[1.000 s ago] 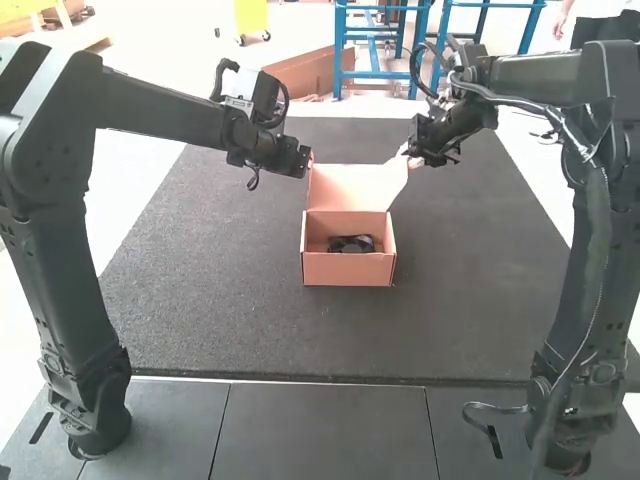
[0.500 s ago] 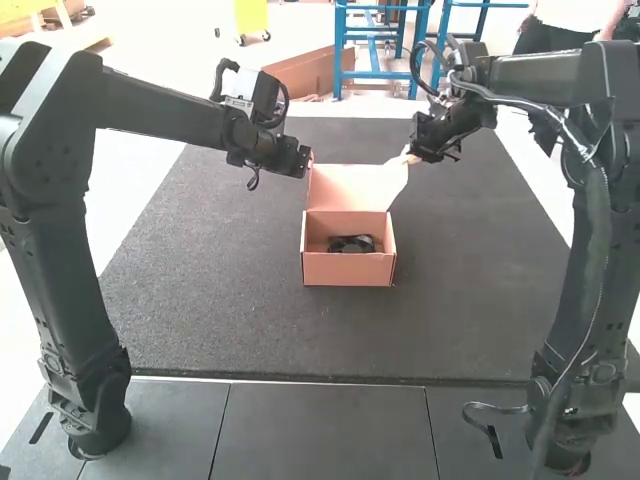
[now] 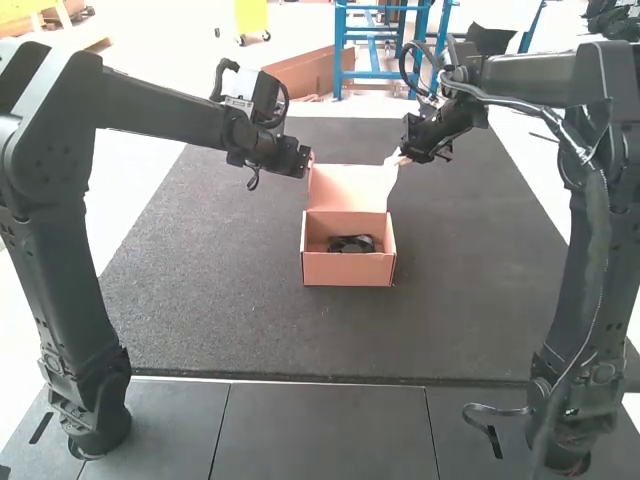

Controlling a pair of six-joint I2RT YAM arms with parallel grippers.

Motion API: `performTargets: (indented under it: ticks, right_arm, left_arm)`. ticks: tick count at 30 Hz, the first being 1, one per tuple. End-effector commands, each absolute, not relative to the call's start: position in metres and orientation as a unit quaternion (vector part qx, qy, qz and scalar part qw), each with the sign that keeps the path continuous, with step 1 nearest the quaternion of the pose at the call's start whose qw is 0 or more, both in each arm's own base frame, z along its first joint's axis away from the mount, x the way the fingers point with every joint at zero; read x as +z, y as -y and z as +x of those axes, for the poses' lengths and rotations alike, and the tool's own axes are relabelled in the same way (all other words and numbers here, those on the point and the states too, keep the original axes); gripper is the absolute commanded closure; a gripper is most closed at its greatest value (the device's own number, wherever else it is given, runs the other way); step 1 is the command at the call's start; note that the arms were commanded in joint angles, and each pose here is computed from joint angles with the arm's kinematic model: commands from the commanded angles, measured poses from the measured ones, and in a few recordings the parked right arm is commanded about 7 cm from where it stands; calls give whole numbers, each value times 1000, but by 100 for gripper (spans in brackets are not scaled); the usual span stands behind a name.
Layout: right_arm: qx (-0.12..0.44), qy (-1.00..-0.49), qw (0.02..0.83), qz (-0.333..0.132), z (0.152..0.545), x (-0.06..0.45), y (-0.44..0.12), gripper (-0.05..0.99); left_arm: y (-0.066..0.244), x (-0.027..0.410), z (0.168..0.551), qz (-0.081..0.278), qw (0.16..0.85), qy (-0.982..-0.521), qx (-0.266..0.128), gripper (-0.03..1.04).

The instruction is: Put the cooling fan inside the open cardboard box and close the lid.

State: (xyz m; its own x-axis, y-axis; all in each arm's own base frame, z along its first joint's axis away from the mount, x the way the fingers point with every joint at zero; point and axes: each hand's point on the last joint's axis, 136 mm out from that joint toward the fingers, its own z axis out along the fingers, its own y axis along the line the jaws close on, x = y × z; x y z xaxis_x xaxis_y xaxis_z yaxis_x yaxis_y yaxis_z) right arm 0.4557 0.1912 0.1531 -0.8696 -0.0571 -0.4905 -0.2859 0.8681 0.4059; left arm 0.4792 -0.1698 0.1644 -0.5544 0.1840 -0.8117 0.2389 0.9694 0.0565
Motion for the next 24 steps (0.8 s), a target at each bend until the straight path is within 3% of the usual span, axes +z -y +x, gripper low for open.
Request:
performTargets:
  ticks: [1, 12, 24]
  right_arm:
    - [230, -943, 214, -110, 435, 142, -198, 94]
    - [220, -947, 205, -110, 410, 137, -190, 94]
    - [199, -946, 213, -142, 385, 135, -199, 94]
  left_arm:
    - [180, 169, 485, 127, 461, -878, -39, 4]
    - [190, 171, 477, 138, 456, -878, -44, 4]
    - [192, 169, 467, 142, 444, -884, -44, 4]
